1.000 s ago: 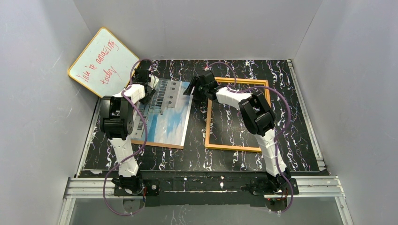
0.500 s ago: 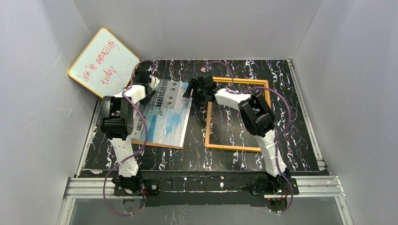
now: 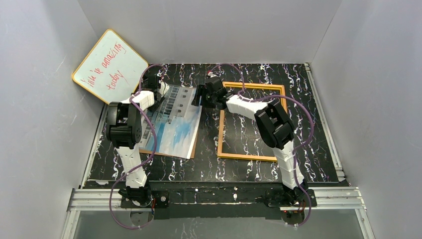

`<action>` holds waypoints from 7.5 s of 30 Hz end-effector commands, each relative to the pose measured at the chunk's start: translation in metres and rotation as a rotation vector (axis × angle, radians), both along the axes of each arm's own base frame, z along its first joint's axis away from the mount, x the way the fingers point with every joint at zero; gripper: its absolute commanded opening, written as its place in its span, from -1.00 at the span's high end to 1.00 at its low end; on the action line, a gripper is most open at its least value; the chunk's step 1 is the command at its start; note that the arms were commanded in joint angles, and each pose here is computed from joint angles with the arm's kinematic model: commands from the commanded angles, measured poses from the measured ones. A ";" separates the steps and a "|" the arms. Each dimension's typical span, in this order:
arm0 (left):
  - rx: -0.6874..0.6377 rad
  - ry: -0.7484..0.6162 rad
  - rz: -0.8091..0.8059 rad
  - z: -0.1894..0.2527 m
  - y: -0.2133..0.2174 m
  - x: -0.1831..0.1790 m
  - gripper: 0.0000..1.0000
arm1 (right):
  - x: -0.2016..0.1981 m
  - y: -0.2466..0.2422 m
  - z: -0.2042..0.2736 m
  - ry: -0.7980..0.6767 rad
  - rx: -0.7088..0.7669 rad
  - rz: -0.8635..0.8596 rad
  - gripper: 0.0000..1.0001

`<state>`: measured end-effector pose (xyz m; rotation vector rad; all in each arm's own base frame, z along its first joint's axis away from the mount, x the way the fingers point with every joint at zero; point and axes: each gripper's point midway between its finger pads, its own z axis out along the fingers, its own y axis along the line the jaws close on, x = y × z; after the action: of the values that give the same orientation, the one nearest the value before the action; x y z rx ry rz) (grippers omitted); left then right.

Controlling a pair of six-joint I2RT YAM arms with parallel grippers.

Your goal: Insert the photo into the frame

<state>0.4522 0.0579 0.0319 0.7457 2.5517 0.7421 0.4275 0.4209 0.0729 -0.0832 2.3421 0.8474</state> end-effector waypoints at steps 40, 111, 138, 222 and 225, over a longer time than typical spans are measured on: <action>-0.203 0.443 -0.043 -0.078 -0.040 -0.108 0.04 | -0.042 0.037 0.120 0.024 0.447 0.096 -0.45; -0.273 0.375 -0.008 -0.025 -0.040 -0.078 -0.26 | -0.042 0.016 0.141 0.001 0.492 0.091 0.97; -0.236 0.262 -0.273 0.023 -0.154 -0.081 -0.96 | -0.082 -0.326 0.170 0.036 0.186 -0.468 0.97; -0.492 0.111 -0.304 0.051 -0.284 -0.125 -0.96 | -0.042 -0.390 0.218 -0.011 0.154 -0.585 0.97; -0.626 0.207 -0.351 0.058 -0.297 -0.162 -0.97 | -0.036 -0.393 0.223 -0.018 0.169 -0.593 0.97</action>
<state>0.3538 -0.2146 0.0647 0.9660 2.4337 0.1363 0.3737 0.0329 0.2587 0.6795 2.2007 0.6956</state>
